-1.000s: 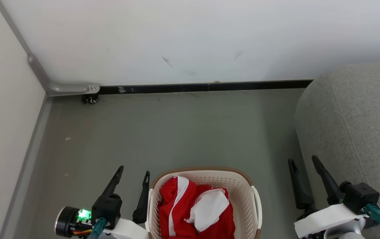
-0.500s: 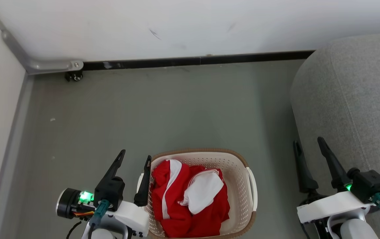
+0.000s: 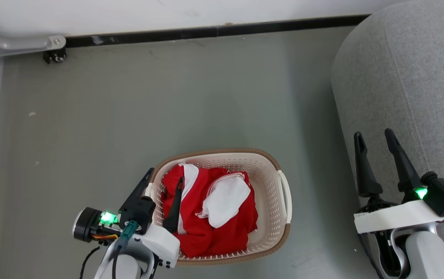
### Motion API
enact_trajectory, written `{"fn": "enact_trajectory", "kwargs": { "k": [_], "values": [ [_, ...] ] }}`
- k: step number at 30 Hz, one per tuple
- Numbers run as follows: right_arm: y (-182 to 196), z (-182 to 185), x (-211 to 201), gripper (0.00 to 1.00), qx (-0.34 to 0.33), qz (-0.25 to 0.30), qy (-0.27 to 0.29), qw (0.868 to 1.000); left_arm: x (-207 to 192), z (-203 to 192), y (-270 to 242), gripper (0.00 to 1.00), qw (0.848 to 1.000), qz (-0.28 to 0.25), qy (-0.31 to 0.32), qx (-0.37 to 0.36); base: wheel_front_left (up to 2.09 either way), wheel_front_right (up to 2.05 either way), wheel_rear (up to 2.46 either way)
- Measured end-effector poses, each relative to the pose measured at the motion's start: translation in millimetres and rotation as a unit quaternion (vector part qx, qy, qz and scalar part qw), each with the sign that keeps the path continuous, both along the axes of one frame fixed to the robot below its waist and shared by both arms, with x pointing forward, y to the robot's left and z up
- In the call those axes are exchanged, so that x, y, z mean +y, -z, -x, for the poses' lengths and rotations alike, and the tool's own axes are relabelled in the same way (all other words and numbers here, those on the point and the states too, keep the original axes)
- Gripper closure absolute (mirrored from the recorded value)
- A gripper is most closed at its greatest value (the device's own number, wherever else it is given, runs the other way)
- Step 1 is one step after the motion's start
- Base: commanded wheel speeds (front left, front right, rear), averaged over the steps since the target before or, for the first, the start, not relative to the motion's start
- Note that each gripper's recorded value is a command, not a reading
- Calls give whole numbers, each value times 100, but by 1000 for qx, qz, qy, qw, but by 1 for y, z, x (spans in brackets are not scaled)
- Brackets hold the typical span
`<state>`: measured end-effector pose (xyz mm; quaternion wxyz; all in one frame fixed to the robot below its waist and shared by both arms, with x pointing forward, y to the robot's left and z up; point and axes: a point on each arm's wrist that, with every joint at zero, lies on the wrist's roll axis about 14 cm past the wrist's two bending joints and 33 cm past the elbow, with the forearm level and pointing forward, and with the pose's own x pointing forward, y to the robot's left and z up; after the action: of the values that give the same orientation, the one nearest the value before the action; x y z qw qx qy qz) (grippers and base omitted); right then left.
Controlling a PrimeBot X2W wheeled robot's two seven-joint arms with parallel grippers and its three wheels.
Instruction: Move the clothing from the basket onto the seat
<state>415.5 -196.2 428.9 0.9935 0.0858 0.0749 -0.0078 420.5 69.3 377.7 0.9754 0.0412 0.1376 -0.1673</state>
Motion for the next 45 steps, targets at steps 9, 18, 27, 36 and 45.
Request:
{"fn": "enact_trajectory", "kwargs": {
  "k": [9, 18, 27, 36, 45],
  "values": [
    [9, -13, -8, 0, 6, 6, 9, 1000, -16, -18, 25, 0, 999, -4, 26, 23, 0, 0, 0],
    [18, -25, -13, 0, 9, 9, 13, 1000, -26, -29, 54, 0, 998, -9, 43, 52, 0, 0, 0],
    [23, -43, -18, 0, 3, 18, 15, 1000, -34, -26, 95, 0, 993, -18, 62, 98, 0, 0, 0],
    [25, -62, -17, 0, -8, 19, 9, 1000, -43, -28, 123, 0, 989, -22, 76, 126, 0, 0, 0],
    [31, -78, -12, 0, -12, 20, -3, 1000, -49, -28, 148, 0, 985, -21, 81, 154, 0, 0, 0]
  ]
}}
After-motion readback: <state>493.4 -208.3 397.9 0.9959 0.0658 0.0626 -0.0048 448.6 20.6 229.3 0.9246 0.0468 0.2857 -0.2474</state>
